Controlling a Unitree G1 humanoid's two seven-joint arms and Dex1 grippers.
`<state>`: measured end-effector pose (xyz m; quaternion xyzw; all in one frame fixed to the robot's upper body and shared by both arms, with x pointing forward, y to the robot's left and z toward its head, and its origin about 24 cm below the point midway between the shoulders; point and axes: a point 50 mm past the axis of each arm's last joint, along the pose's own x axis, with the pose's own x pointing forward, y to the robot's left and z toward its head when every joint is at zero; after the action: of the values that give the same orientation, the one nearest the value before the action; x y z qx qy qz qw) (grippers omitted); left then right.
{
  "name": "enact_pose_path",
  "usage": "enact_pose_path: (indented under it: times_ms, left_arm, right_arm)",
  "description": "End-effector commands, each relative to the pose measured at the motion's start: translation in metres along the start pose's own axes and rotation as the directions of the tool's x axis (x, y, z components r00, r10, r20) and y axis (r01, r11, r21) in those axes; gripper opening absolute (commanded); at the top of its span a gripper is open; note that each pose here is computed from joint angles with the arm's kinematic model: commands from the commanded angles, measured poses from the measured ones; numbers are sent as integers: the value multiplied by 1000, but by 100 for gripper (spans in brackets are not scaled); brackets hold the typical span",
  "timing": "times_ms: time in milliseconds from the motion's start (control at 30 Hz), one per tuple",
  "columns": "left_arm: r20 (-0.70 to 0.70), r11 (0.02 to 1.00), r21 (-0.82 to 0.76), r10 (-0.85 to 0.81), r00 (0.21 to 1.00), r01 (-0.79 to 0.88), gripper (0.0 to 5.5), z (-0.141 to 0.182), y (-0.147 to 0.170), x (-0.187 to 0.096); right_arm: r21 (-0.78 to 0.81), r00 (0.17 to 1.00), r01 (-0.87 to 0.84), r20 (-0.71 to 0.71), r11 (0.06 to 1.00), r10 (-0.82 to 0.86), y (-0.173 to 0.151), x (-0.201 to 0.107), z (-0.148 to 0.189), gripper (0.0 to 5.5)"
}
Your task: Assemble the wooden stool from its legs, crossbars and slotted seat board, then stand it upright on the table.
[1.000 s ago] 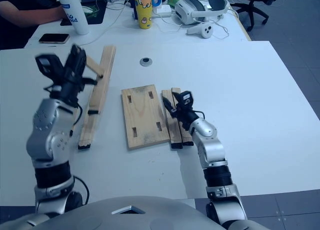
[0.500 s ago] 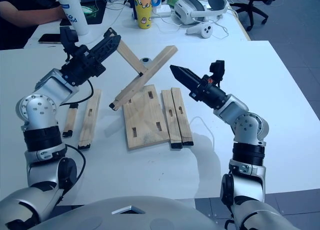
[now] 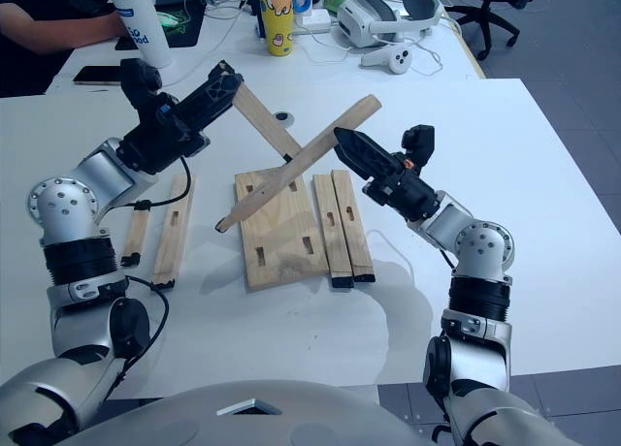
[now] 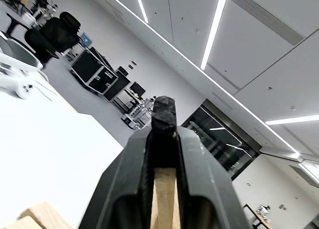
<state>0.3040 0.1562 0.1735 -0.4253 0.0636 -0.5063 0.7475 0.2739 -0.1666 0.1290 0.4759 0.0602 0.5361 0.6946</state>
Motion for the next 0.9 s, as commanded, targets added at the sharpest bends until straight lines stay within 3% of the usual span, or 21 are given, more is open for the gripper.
enact_pose_path:
  times_ms: [33, 233, 600, 700, 733, 900]
  left_arm:
    - [-19, 1000, -27, -1, 1000, 0, 42, 1, 1, -1]
    - [-52, 999, -36, -2, 999, 0, 42, -3, 1, -1]
    - [-55, 1000, -11, -4, 999, 3, 42, -3, 1, -3]
    - [-70, 1000, 7, -3, 998, 4, 42, -6, 0, -5]
    - [-75, 1000, 8, -3, 997, 3, 79, -7, 0, -5]
    - [-32, 1000, 2, 7, 999, -7, 144, -3, 1, -9]
  right_arm:
    - [-20, 997, -59, -51, 998, 58, 12, 1, 1, 482]
    - [-47, 991, -59, -123, 997, 53, 14, 1, -6, 379]
    - [-50, 990, -61, -131, 997, 54, 13, 0, -6, 213]
    - [-48, 990, -60, -131, 997, 53, 12, 0, -5, 206]
    - [-47, 990, -59, -131, 997, 53, 12, 0, -5, 206]
    - [-38, 990, -57, -130, 998, 52, 12, -3, -4, 206]
